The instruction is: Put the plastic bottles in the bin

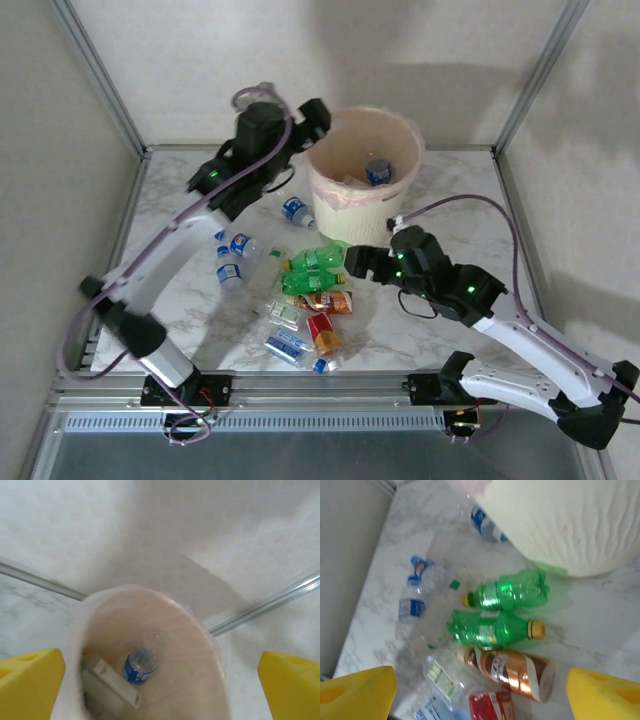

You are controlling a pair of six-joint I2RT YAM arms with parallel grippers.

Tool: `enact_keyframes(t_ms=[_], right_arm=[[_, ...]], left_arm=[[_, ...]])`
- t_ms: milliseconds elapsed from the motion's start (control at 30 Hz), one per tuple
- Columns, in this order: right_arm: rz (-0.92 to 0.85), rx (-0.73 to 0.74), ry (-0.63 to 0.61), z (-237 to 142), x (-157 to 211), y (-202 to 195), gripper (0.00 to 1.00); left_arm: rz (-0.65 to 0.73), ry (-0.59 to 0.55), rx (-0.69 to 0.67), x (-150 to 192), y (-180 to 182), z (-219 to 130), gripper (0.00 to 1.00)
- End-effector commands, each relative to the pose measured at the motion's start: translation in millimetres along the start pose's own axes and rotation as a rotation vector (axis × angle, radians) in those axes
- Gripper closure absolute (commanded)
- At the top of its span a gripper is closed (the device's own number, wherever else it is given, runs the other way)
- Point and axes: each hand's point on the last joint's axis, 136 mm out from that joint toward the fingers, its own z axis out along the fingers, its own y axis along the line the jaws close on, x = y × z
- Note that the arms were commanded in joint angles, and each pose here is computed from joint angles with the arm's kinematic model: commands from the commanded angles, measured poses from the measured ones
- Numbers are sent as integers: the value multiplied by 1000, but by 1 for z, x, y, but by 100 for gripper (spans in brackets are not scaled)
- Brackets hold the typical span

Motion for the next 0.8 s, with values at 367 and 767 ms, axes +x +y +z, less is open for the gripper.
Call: enact_keyframes(t_ms=[367,767], right_arm=[[-321,27,318,63,140,43,15],[-617,-68,474,103,199,92,18]], left_arm=[[-13,-7,-215,29,153,-78,2],[-181,102,-326,75,228,-83,12]])
